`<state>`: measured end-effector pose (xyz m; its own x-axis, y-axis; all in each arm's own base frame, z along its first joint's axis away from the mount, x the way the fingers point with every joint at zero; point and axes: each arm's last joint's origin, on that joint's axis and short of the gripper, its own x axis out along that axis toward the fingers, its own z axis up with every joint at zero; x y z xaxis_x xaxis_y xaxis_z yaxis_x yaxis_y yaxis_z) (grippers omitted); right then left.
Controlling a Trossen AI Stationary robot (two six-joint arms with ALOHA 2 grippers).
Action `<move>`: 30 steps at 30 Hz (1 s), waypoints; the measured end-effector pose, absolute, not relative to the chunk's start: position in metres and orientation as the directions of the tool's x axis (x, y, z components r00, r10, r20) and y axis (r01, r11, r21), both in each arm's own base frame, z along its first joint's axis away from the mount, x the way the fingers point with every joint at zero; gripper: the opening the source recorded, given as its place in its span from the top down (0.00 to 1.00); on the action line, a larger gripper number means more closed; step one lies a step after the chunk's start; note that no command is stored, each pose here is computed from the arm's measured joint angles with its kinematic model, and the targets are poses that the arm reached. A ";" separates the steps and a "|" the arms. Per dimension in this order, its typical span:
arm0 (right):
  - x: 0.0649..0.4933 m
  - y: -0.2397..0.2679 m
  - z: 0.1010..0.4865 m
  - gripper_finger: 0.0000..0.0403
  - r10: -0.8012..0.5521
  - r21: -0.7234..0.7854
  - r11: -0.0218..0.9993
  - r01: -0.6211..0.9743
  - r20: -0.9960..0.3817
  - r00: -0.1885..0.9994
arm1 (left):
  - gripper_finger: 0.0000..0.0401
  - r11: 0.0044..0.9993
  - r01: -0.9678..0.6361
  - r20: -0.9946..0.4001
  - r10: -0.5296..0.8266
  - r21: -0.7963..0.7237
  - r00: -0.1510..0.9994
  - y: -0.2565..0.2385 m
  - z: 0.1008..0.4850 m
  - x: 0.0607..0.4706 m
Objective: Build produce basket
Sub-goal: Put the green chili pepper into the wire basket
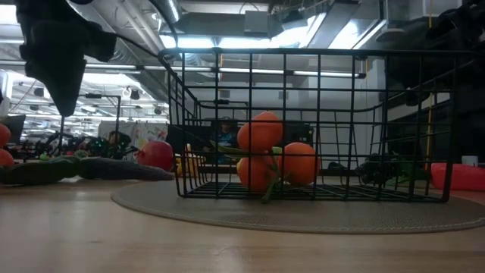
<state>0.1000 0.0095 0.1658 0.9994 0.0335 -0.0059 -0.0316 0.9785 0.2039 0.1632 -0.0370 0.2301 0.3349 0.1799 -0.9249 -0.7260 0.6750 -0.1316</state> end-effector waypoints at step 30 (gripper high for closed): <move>0.100 0.010 0.166 0.70 0.034 0.206 0.978 -0.032 -0.005 0.999 | 0.59 0.443 -0.895 -0.991 0.130 0.046 0.014 -0.056 0.160 0.207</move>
